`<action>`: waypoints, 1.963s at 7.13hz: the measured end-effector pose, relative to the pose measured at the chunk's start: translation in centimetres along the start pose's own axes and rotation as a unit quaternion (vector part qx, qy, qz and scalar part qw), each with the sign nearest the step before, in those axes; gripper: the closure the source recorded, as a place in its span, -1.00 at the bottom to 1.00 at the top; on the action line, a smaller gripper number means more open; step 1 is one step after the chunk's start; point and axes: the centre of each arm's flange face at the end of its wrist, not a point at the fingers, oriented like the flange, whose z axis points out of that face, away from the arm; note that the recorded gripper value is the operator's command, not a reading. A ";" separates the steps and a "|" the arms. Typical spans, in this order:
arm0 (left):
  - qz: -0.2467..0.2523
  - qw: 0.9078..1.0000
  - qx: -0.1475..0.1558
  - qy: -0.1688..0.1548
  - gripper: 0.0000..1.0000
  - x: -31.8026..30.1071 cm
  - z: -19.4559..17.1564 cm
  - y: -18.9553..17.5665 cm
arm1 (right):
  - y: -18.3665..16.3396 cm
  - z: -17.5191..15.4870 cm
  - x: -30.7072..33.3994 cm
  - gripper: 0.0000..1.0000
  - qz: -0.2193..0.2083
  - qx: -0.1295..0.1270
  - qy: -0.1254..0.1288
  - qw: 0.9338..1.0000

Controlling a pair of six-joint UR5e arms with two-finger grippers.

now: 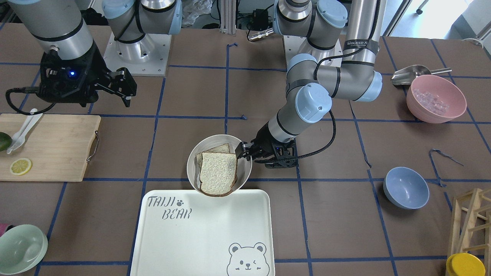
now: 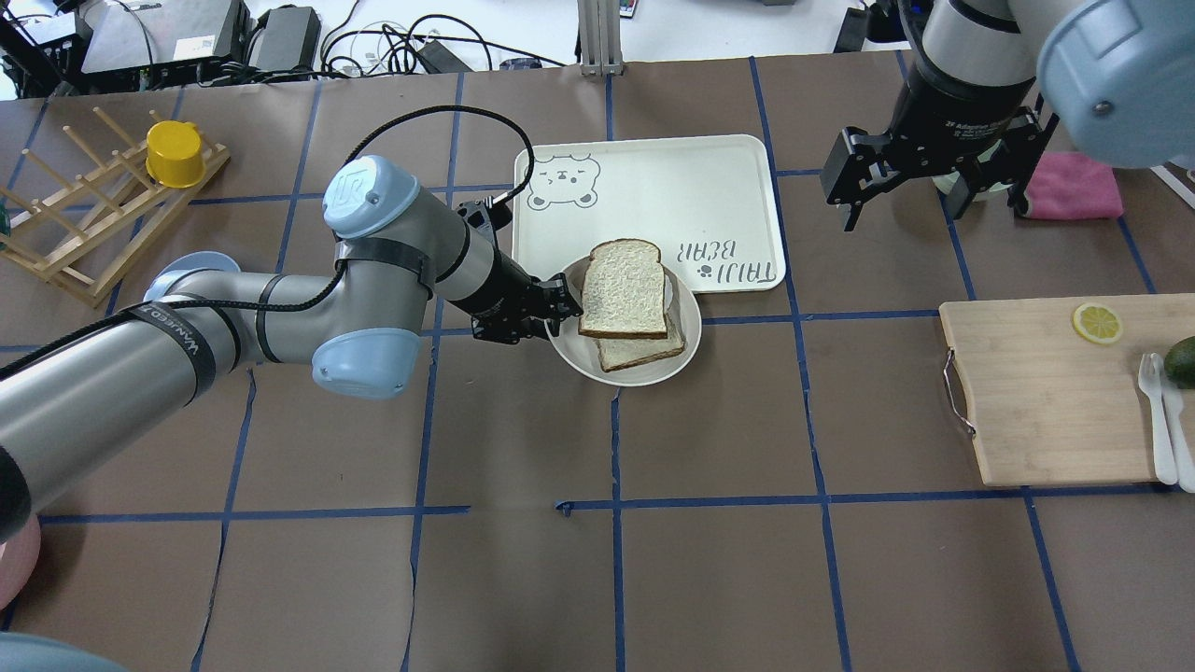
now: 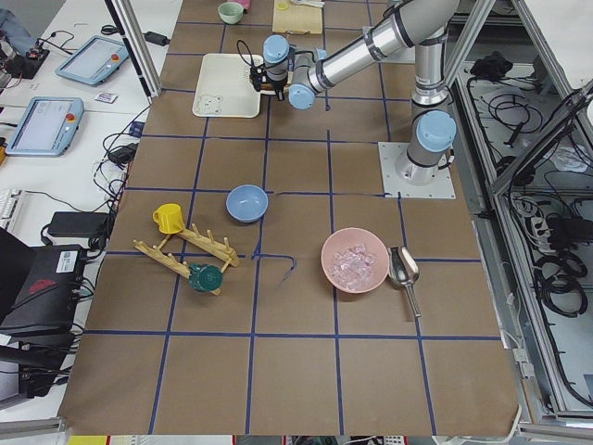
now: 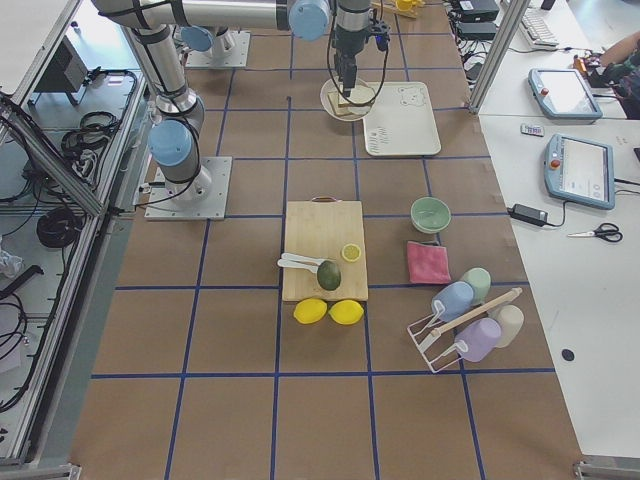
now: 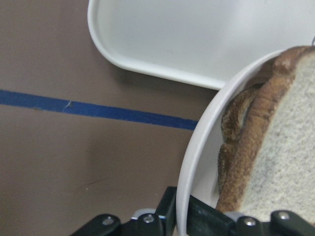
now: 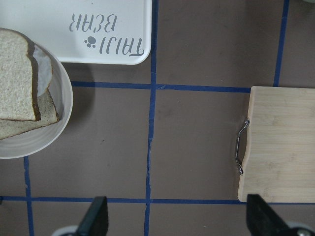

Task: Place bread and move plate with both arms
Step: 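Slide the plate with the left gripper onto the bear-printed tray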

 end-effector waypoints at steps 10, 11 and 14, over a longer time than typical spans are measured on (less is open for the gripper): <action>-0.008 0.997 0.051 0.058 0.74 2.6 1.5 -18.3 | -0.1 0.0 0.1 -1.00 0.001 0.002 0.000 1.000; -0.006 0.998 0.042 0.056 0.72 2.7 3.6 -18.6 | -0.1 0.0 0.2 -1.00 0.002 0.003 0.000 1.000; -0.026 0.998 0.029 0.056 -0.39 3.6 6.0 -17.6 | -0.2 -0.1 0.2 -1.00 0.003 0.004 0.000 1.000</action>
